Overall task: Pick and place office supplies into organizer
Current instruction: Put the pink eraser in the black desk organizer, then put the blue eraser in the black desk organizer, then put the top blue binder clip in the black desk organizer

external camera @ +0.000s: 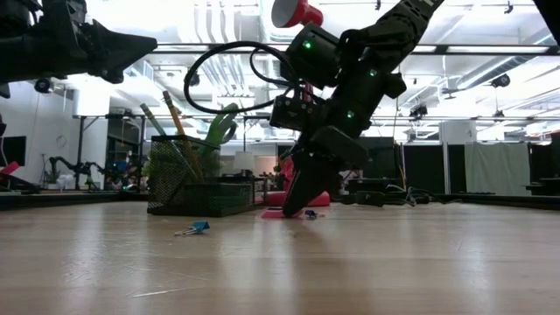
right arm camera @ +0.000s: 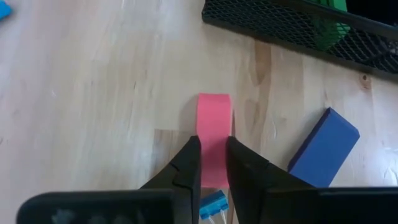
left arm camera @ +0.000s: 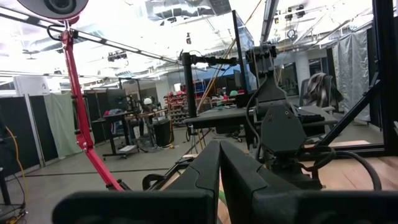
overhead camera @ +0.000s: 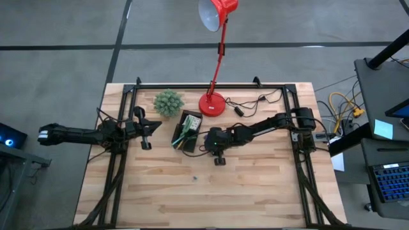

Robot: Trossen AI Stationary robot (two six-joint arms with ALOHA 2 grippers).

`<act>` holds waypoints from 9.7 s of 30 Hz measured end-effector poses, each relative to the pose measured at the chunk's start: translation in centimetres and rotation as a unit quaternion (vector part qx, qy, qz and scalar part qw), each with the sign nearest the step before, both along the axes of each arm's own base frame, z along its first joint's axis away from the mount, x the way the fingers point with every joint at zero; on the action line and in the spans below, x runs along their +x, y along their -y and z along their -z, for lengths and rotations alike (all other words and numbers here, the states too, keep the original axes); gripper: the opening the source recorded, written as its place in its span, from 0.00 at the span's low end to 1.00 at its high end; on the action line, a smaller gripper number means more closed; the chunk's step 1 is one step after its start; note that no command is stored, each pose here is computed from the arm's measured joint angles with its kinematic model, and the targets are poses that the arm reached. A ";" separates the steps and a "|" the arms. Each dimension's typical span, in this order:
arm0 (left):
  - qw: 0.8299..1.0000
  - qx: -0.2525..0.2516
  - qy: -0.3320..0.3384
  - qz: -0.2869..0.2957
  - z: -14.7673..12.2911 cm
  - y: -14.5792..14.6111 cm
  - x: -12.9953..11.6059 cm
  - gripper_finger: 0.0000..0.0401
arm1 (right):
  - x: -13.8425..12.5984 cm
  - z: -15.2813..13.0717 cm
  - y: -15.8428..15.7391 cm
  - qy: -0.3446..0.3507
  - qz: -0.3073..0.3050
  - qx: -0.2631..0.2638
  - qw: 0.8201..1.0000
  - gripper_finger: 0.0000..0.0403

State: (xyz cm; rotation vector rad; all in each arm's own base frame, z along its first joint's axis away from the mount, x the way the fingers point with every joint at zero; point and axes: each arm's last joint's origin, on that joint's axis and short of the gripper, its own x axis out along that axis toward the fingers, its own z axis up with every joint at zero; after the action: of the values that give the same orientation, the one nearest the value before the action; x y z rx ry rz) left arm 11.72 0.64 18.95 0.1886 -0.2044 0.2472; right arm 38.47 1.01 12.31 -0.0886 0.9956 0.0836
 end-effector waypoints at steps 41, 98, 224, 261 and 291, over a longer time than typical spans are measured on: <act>1.000 0.000 0.000 0.000 0.0 0.0 0.0 0.00 | 4.0 -5.8 2.8 0.164 0.094 0.012 0.982 0.13; 1.000 0.000 0.001 0.000 0.0 0.0 0.0 0.00 | 4.6 -3.2 3.1 0.152 0.169 0.015 0.974 0.14; 1.000 0.000 0.000 0.000 0.0 0.0 0.0 0.00 | 3.9 -3.9 1.1 0.097 0.091 0.090 0.987 0.14; 1.000 0.000 0.000 0.000 0.0 0.0 0.0 0.00 | 5.3 -3.5 2.0 0.180 0.174 0.011 0.968 0.15; 1.000 0.000 0.000 0.000 0.0 0.0 0.0 0.00 | 4.0 -3.5 1.6 0.110 0.180 0.012 0.977 0.37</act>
State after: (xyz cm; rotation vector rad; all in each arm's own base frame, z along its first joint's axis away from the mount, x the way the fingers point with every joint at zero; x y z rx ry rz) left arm 11.72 0.64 18.94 0.1891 -0.2041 0.2469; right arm 42.49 -0.60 15.79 0.1038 0.7763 -0.2416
